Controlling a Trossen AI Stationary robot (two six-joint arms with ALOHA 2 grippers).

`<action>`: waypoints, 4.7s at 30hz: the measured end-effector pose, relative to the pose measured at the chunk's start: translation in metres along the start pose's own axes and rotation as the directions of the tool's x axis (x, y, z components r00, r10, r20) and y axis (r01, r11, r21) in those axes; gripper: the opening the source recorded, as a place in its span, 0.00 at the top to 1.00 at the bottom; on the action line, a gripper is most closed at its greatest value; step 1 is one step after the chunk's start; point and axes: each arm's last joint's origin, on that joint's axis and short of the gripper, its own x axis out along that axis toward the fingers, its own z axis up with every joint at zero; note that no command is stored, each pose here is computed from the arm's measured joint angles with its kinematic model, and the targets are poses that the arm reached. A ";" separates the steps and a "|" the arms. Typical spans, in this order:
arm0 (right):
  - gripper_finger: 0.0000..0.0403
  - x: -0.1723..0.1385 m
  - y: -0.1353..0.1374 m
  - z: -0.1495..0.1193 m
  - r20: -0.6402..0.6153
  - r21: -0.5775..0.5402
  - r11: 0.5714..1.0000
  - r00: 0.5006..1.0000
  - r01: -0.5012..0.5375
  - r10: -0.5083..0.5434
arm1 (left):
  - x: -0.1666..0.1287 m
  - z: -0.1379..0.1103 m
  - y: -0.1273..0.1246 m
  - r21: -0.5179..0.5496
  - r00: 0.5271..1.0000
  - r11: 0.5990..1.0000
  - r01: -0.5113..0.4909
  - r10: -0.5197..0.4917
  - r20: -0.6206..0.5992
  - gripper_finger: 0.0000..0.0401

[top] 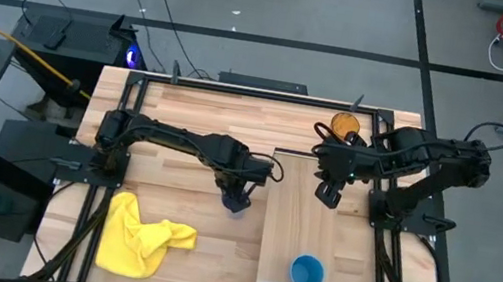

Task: Stack small to large cups/mugs on shelf
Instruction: Move the purple cup, then put the purple cup onto the shelf

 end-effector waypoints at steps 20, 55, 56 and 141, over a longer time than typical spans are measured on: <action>0.74 0.000 0.001 0.001 0.010 -0.001 1.000 1.000 -0.007 0.007 | -0.010 -0.001 0.001 -0.002 1.000 1.000 0.021 -0.020 0.020 0.76; 0.74 0.147 0.018 0.081 -0.137 -0.084 0.965 0.963 -0.247 0.234 | -0.105 -0.004 0.176 -0.271 0.947 0.911 -0.310 0.322 -0.001 0.83; 0.74 0.149 0.020 0.082 -0.133 -0.086 0.963 0.961 -0.255 0.242 | -0.105 -0.002 0.185 -0.281 0.945 0.907 -0.314 0.326 -0.007 0.83; 0.99 0.145 0.048 0.124 -0.199 -0.206 0.962 0.970 -0.178 0.137 | -0.114 0.011 0.303 -0.430 0.975 0.894 -0.123 0.189 0.115 0.80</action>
